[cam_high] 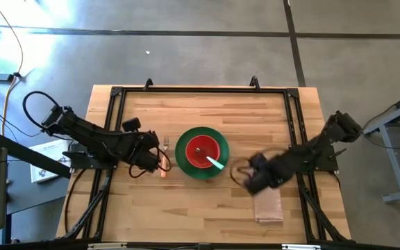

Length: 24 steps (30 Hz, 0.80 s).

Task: Set table place
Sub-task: Adjust the light orange table napkin

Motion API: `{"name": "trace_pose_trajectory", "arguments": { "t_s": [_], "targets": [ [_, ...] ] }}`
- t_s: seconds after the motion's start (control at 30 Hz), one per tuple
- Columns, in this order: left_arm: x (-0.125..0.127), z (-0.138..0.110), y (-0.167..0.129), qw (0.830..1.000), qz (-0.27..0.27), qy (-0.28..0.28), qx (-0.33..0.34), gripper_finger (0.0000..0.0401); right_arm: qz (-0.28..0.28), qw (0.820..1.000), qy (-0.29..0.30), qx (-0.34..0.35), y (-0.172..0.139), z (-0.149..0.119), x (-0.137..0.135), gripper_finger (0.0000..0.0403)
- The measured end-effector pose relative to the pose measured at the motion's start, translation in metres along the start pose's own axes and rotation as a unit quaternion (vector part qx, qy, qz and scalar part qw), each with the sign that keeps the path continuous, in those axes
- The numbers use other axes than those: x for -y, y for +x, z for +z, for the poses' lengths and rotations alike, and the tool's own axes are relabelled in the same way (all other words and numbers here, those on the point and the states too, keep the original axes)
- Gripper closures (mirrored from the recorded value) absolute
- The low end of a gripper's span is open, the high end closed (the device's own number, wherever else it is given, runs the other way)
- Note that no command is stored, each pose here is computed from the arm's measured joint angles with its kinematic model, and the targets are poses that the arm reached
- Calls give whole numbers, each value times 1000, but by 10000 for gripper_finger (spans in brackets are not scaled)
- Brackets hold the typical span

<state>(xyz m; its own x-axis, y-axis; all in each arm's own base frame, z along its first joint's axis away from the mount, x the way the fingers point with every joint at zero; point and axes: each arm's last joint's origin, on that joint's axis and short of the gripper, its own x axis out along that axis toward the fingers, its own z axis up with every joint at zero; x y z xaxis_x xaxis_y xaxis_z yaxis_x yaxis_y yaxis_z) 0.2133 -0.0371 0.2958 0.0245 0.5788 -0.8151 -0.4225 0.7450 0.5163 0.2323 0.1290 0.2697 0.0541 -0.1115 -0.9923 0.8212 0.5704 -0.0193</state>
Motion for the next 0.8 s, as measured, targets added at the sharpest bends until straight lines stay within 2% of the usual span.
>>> {"name": "trace_pose_trajectory", "arguments": {
  "t_s": [0.17, 0.27, 0.5, 0.8],
  "targets": [
    [-6, -3, -4, 1000, -7, 2, 9, 401, 68, 994, 70, -44, 37, -47, -10, 403],
    [-7, -3, -5, 1000, -7, 7, 14, 401, 69, 992, 91, -48, 53, -59, -6, 403],
    [-6, -2, -5, 1000, -14, 0, 23, 401, 30, 996, 76, -44, 85, -59, 16, 403],
    [-4, 1, -5, 999, -19, -10, 37, 401, 97, 991, 75, -48, 134, -51, 53, 403]
  ]
}}
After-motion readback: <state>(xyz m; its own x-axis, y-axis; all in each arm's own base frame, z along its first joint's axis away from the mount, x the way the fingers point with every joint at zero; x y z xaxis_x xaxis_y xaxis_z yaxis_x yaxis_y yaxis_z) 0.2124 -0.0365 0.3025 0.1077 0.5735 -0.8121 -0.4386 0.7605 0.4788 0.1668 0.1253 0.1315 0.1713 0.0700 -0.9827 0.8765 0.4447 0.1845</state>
